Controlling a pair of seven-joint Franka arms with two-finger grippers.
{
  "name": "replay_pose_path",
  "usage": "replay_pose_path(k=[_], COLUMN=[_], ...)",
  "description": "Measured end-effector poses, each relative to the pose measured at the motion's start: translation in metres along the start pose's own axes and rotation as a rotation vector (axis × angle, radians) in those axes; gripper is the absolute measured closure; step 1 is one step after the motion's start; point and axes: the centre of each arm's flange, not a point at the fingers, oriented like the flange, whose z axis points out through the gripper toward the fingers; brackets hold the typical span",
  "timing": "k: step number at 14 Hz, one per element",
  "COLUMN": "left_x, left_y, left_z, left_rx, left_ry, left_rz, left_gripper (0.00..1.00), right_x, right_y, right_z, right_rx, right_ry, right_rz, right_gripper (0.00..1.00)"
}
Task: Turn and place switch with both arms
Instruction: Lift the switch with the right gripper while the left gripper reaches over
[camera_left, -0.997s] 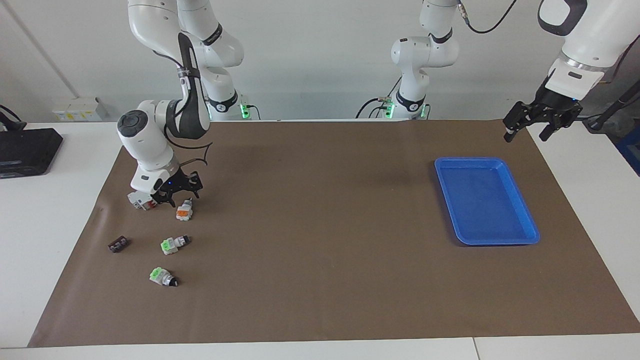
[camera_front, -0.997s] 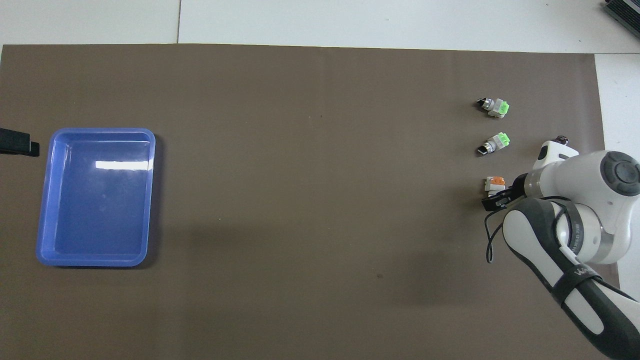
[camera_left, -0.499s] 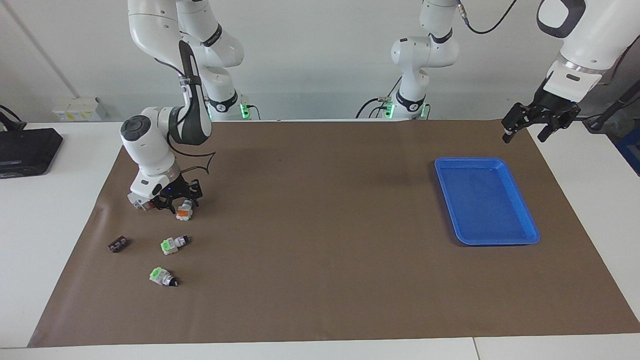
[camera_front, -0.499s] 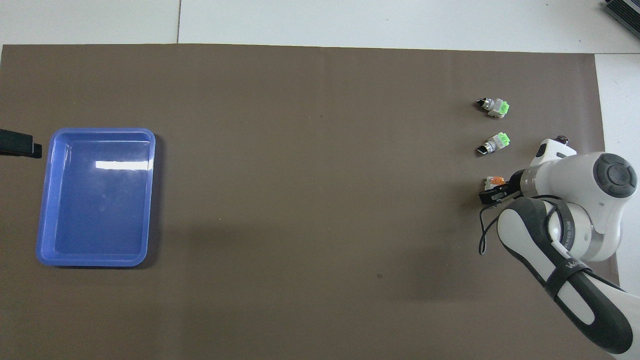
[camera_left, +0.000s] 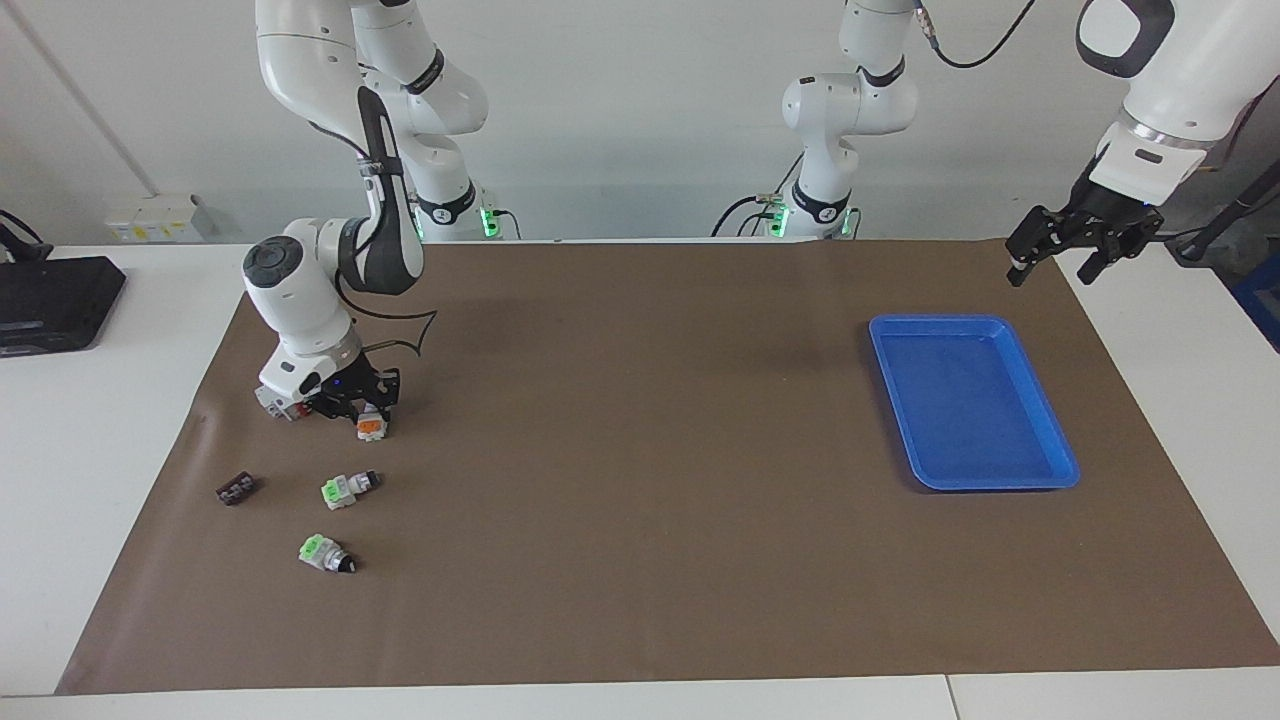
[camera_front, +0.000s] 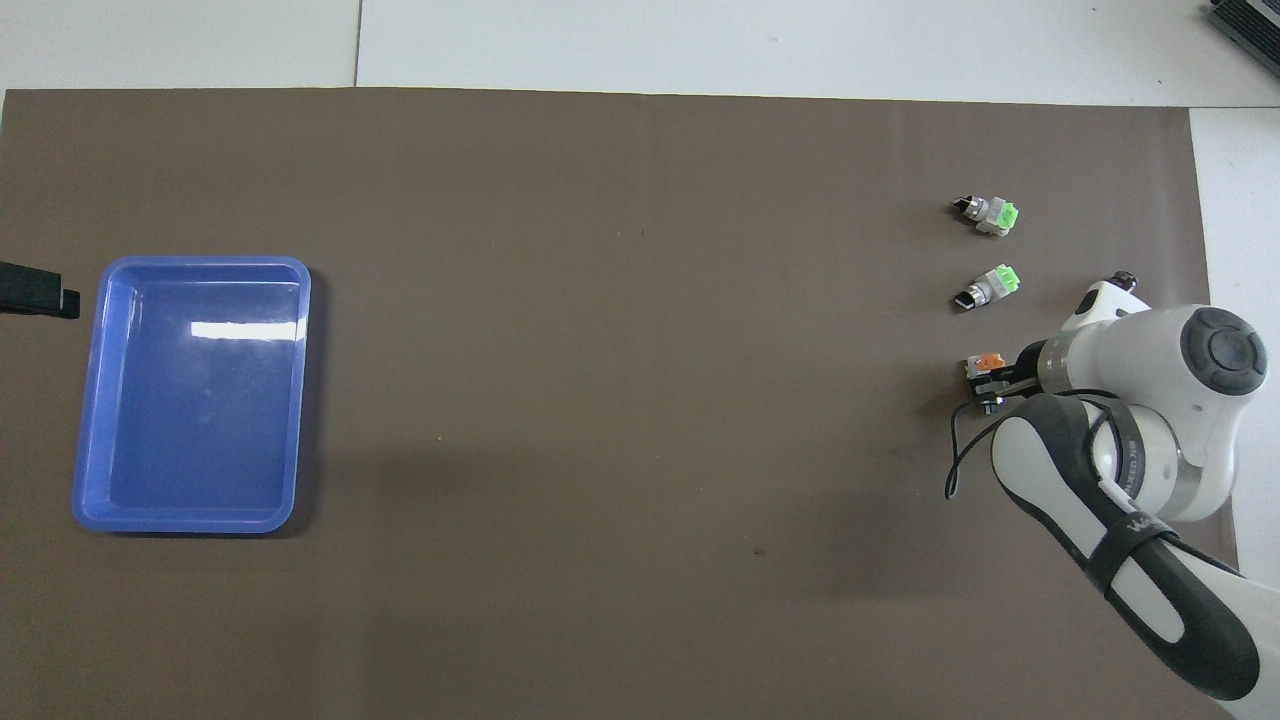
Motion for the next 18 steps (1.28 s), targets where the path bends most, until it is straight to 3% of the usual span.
replay_pose_path(k=[2, 5, 8, 10, 12, 14, 18], left_x=[0.000, 0.000, 0.000, 0.000, -0.001, -0.003, -0.014], left_y=[0.000, 0.000, 0.000, 0.000, 0.001, -0.005, -0.018], left_z=[0.000, 0.001, 0.001, 0.002, 0.002, 0.006, 0.017], left_rx=[0.000, 0.000, 0.000, 0.000, -0.015, -0.058, -0.167], left_ry=[-0.001, -0.001, -0.002, -0.002, -0.003, -0.006, -0.022], left_rz=[0.000, 0.000, 0.000, 0.003, 0.001, -0.022, -0.078], left_gripper=[0.00, 0.00, 0.00, 0.00, 0.01, 0.10, 0.17], right_x=[0.000, 0.012, 0.044, 0.050, 0.052, 0.059, 0.077], right_y=[-0.001, -0.020, -0.069, -0.078, -0.085, -0.112, -0.199], right_z=[0.000, -0.015, -0.055, -0.064, -0.064, -0.069, -0.086], right_rx=[0.003, 0.062, 0.223, 0.290, 0.427, 0.566, 0.789], right_ry=[-0.012, -0.096, -0.151, -0.165, -0.195, -0.240, -0.317], right_rz=[0.085, 0.375, 0.588, 0.668, 0.796, 0.933, 1.208], right_gripper=[0.59, 0.59, 0.59, 0.59, 0.59, 0.59, 0.59])
